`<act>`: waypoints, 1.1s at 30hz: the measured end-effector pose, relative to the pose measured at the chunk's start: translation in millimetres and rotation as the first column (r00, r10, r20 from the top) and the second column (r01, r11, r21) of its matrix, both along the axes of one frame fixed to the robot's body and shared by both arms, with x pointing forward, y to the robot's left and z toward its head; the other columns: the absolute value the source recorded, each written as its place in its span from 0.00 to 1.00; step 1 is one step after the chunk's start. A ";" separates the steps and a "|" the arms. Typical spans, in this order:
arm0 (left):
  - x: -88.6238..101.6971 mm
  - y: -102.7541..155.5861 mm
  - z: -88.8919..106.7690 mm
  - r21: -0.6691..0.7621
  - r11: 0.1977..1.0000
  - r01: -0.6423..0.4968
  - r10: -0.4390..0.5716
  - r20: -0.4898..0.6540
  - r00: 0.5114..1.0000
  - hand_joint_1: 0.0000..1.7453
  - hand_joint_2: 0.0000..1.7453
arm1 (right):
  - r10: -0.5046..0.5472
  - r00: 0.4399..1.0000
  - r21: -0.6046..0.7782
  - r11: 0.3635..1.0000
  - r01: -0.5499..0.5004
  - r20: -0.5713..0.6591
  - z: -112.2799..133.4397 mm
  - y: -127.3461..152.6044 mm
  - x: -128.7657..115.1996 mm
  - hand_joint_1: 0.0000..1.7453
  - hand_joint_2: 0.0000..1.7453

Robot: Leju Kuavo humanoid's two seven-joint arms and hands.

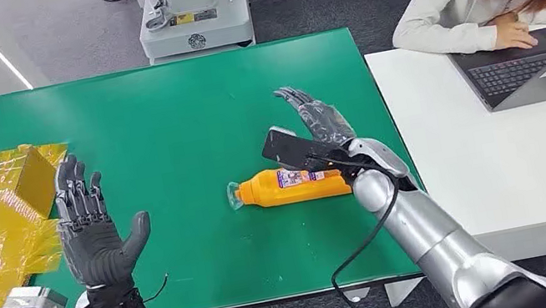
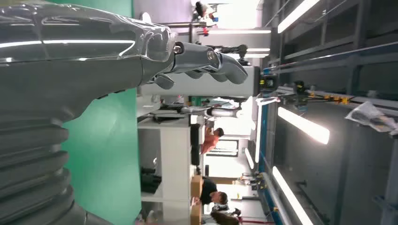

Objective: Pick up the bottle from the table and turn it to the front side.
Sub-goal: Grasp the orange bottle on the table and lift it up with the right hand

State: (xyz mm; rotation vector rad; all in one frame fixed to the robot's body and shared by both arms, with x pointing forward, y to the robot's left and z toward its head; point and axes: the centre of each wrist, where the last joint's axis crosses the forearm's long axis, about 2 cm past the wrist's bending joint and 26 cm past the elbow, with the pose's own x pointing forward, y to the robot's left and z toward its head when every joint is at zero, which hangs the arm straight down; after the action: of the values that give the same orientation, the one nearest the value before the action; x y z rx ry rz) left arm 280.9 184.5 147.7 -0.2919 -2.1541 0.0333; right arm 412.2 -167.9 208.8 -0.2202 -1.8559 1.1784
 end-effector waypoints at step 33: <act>25.4 -9.2 1.6 -0.067 0.990 0.122 -0.126 -0.058 0.990 0.00 1.00 | 0.003 0.975 -0.157 0.987 -0.039 -0.224 -41.5 -27.2 2.7 0.00 1.00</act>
State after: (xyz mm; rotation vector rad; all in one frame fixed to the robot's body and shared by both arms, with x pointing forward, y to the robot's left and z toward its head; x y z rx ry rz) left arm 306.3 175.4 149.3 -0.4552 -2.0718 0.0393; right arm 414.9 -195.1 167.4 -0.1508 -1.5737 1.3132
